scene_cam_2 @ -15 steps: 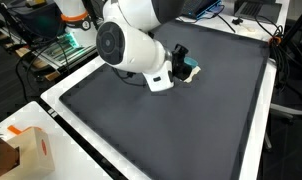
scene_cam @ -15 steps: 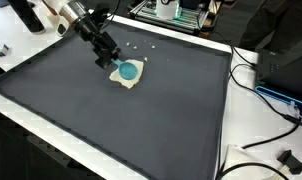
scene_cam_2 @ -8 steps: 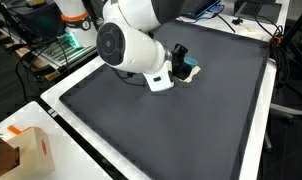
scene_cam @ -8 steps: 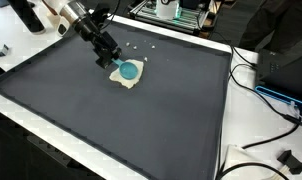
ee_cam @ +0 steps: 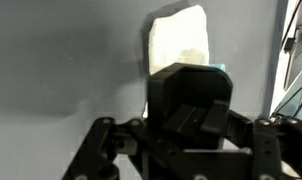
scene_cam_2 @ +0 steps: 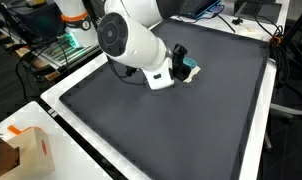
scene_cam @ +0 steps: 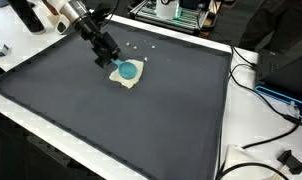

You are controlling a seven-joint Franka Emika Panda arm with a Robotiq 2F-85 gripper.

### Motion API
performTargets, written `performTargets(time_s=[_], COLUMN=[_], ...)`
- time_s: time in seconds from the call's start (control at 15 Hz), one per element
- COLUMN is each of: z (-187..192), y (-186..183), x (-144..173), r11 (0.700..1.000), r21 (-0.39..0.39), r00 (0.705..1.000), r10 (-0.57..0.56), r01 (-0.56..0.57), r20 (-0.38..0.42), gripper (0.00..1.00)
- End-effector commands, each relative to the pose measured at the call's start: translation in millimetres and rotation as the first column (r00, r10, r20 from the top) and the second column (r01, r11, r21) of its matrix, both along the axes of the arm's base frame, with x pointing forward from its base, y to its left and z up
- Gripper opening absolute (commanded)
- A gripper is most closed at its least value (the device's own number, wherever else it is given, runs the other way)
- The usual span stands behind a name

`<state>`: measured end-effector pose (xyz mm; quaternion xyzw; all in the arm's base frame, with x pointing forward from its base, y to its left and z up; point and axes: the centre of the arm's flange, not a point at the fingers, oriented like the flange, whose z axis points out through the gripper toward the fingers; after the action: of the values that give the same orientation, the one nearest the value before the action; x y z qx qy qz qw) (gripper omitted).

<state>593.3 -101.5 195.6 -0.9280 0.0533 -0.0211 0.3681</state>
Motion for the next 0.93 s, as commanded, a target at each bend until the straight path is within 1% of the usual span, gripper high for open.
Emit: performTargets(time_s=[0.0,0.07,0.2,0.4,0.53,0.6,0.87], z=[-4.8,-2.7,-1.5,-10.4,-14.3,-12.8,13.1], y=[5.1,7.2,9.0,3.9,-2.0,-3.3,4.1], x=[-9.3,-8.2,-5.5,-3.1,-4.8,-6.2,-11.1], r11=[0.992,0.991,0.994,0.999,0.998,0.998,0.997], r21=[-0.108,-0.113,-0.083,-0.033,-0.063,-0.067,-0.077], r00=[0.998,0.997,0.998,0.999,0.999,0.999,1.0], r10=[0.063,0.072,0.067,0.018,-0.009,-0.013,0.0], r01=[-0.06,-0.068,-0.065,-0.019,0.006,0.01,-0.001], r20=[0.029,0.033,0.02,-0.036,-0.047,-0.047,-0.02], gripper=[0.19,0.19,0.19,0.19,0.19,0.19,0.19])
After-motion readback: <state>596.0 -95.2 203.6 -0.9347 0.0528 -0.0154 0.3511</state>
